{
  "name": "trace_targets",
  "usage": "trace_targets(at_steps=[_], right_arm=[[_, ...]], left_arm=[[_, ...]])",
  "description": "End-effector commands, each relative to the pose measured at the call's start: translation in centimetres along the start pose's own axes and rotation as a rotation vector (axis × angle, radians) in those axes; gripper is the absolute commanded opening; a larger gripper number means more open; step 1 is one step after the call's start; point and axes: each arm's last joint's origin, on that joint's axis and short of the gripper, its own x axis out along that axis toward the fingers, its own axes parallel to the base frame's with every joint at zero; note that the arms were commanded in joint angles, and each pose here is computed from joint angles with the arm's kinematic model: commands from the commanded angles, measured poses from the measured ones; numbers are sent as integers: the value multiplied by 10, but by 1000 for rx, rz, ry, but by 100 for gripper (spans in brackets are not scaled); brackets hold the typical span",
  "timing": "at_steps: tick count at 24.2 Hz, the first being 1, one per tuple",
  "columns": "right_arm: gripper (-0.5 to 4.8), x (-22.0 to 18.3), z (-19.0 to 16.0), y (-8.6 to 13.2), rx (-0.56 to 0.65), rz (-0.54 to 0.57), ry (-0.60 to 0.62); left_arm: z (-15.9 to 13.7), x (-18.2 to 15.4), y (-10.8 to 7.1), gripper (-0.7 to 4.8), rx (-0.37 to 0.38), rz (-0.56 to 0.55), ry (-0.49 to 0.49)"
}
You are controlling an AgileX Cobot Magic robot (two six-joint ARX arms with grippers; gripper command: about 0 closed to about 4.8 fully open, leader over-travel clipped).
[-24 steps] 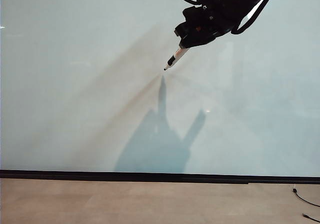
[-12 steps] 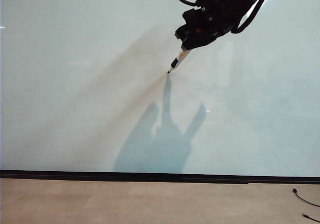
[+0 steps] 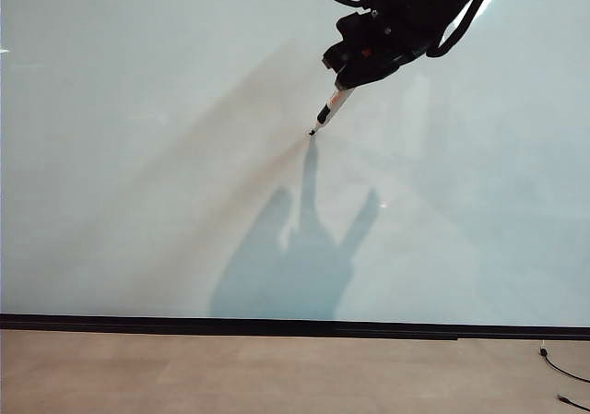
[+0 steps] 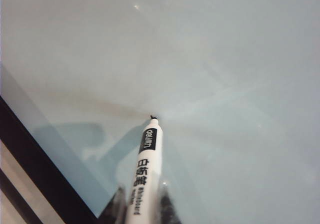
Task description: Pick up the pen on the shelf to the right of the whiteboard and write the letter A.
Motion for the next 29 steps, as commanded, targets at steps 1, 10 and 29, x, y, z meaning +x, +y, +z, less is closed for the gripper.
trace_targets(at_steps=[1, 10, 29], right_arm=[[-5, -5, 11, -11, 4, -65, -42], [-5, -15, 16, -18, -2, -106, -53], [-5, -41, 30, -37, -10, -210, -111]], left_arm=[[1, 0, 0, -4, 4, 0, -8], [1, 0, 0, -4, 4, 0, -8], [1, 0, 0, -4, 4, 0, -8]])
